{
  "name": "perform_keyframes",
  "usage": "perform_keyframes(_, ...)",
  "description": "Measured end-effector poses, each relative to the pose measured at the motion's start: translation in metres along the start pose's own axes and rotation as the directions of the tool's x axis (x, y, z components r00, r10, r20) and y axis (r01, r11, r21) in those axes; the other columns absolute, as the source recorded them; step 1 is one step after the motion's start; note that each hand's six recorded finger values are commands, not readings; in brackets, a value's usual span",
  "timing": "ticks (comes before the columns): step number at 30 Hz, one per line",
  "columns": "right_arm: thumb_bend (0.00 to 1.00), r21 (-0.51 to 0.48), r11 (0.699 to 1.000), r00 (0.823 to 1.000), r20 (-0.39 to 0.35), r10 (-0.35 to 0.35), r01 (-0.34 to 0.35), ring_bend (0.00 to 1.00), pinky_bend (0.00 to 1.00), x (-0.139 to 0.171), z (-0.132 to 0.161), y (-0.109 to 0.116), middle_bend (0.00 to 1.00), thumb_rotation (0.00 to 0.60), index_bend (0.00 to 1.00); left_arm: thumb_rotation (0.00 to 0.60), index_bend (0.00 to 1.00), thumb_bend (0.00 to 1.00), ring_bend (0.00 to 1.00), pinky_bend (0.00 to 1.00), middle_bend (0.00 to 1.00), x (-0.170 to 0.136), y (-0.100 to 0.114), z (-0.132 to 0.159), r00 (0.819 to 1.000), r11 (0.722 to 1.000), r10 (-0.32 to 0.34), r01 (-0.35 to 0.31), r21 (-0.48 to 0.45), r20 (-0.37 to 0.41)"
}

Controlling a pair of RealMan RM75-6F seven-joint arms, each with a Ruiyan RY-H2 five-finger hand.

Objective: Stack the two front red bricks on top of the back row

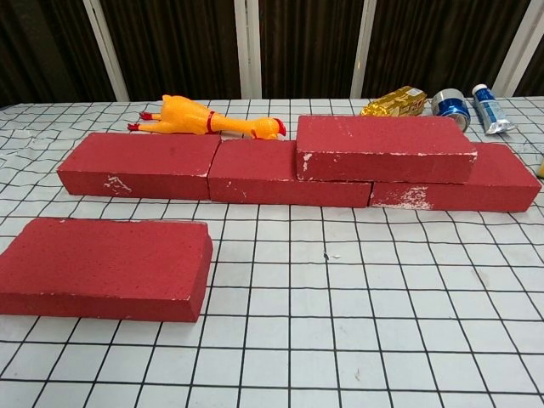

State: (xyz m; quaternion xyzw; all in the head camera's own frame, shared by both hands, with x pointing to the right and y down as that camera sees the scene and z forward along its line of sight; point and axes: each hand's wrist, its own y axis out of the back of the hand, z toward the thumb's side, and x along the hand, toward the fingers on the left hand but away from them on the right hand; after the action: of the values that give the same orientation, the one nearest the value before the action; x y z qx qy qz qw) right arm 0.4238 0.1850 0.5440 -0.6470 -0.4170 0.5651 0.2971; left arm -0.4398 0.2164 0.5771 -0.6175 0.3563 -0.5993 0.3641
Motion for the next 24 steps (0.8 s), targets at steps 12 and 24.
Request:
perform_keyframes(12, 0.16, -0.04, 0.999, 1.0, 0.001, -0.015, 0.015, 0.0, 0.0, 0.025, -0.013, -0.02, 0.0, 0.6, 0.0, 0.6, 0.04, 0.0, 0.0, 0.04, 0.0, 0.018, -0.001, 0.026, 0.979, 0.98, -0.2, 0.2, 0.006, 0.03)
perform_keyframes(24, 0.16, -0.048, 0.999, 1.0, 0.002, -0.022, 0.022, 0.0, 0.0, 0.026, -0.019, -0.023, 0.0, 0.6, 0.0, 0.6, 0.04, 0.0, 0.0, 0.04, 0.0, 0.049, -0.009, 0.079, 0.929, 0.938, -0.345, 0.336, 0.088, 0.135)
